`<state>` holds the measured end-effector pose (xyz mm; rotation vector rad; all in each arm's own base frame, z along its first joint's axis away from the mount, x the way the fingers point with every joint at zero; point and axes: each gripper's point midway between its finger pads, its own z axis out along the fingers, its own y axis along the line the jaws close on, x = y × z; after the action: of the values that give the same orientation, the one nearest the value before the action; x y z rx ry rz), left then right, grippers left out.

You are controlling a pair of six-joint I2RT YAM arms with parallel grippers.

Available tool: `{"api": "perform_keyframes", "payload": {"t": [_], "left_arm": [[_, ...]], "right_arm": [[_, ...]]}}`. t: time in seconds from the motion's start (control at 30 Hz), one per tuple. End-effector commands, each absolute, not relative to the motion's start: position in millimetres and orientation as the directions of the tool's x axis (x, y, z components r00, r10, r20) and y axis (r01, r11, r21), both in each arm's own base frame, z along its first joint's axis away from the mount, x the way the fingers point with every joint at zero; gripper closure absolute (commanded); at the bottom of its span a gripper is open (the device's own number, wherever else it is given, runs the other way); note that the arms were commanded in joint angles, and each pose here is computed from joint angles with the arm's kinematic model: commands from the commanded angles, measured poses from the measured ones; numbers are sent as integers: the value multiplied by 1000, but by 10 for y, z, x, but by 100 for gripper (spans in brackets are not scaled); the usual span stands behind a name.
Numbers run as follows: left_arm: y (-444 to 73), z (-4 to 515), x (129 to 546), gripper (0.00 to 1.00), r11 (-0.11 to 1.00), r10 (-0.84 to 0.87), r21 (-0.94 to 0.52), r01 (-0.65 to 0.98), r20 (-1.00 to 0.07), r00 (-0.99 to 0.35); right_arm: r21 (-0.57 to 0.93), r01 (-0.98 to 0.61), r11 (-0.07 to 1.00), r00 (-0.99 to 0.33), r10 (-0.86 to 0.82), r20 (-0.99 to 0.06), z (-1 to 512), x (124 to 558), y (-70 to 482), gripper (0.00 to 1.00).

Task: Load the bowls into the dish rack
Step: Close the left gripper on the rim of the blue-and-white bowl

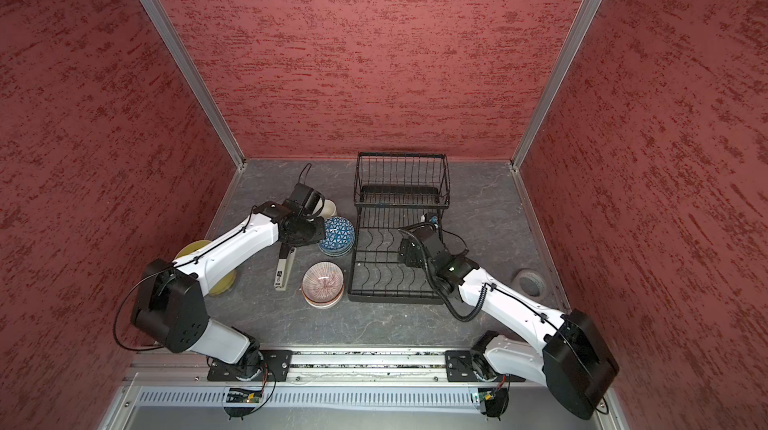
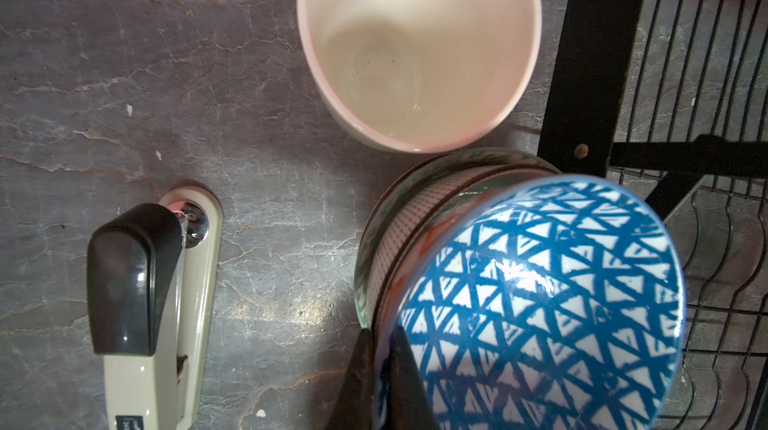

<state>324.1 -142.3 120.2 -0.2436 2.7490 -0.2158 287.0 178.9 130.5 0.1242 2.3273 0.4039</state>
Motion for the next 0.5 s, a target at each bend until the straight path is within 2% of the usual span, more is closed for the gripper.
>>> {"api": "perform_keyframes", "payload": {"t": [0.0,0.47], "left_arm": [[-1616,1377,3279,100,960,-172,-273,-68,-379,-909],[-1569,1434,3321,100,970,-141,-240,-44,-407,-903]], "right_arm": [[341,-35,939,-707,218,-673,1290,2867,1825,13],[312,-34,949,-717,194,-669,1210,2886,1826,12]]}}
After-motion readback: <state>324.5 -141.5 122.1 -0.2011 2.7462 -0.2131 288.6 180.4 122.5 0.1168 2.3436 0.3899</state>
